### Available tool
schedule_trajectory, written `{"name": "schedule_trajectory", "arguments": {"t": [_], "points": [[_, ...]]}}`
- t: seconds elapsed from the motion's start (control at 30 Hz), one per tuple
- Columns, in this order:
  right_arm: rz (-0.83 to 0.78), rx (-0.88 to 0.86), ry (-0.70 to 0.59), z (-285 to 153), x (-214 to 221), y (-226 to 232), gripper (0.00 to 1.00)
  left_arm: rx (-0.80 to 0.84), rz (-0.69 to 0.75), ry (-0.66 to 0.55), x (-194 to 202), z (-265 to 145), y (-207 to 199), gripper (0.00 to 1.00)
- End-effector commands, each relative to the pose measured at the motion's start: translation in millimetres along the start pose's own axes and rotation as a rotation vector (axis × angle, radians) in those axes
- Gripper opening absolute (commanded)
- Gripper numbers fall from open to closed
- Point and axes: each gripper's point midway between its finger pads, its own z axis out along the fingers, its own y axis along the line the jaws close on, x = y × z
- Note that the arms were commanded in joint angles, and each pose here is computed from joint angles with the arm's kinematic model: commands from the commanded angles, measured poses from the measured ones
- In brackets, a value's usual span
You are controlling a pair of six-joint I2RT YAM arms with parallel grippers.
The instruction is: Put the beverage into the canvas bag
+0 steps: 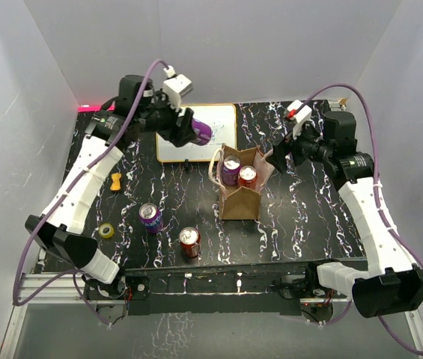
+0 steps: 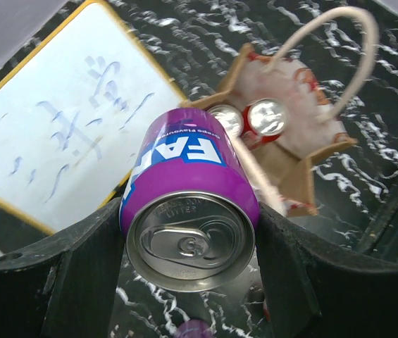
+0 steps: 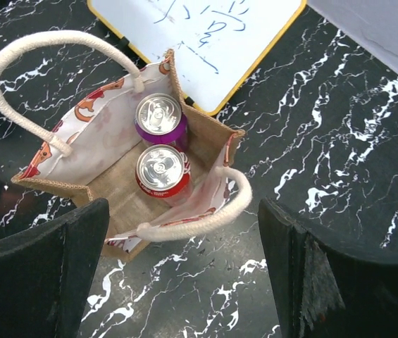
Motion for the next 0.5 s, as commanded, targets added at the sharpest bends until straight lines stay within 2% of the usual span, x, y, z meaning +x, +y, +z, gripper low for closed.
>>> {"name": "schedule_trajectory", "arguments": {"t": [0.0, 0.17, 0.33, 0.47], "points": [[-0.03, 0.037, -0.099, -15, -21, -7, 0.9, 0.116, 0.067, -0.156, -57, -2, -46, 0.0], [-0.016, 0.066, -0.116, -24, -19, -15, 0.91, 0.183, 0.12, -0.14, -61, 18, -83, 0.0], [-0.006, 0.077, -0.12, -27, -14, -18, 0.92, 0.249, 0.161, -0.057, -43, 43, -115, 0.0], [-0.007, 0.079, -0.123, -28, -13, -17, 0.92, 0.267, 0.177, 0.008, -22, 60, -125, 0.0]]}}
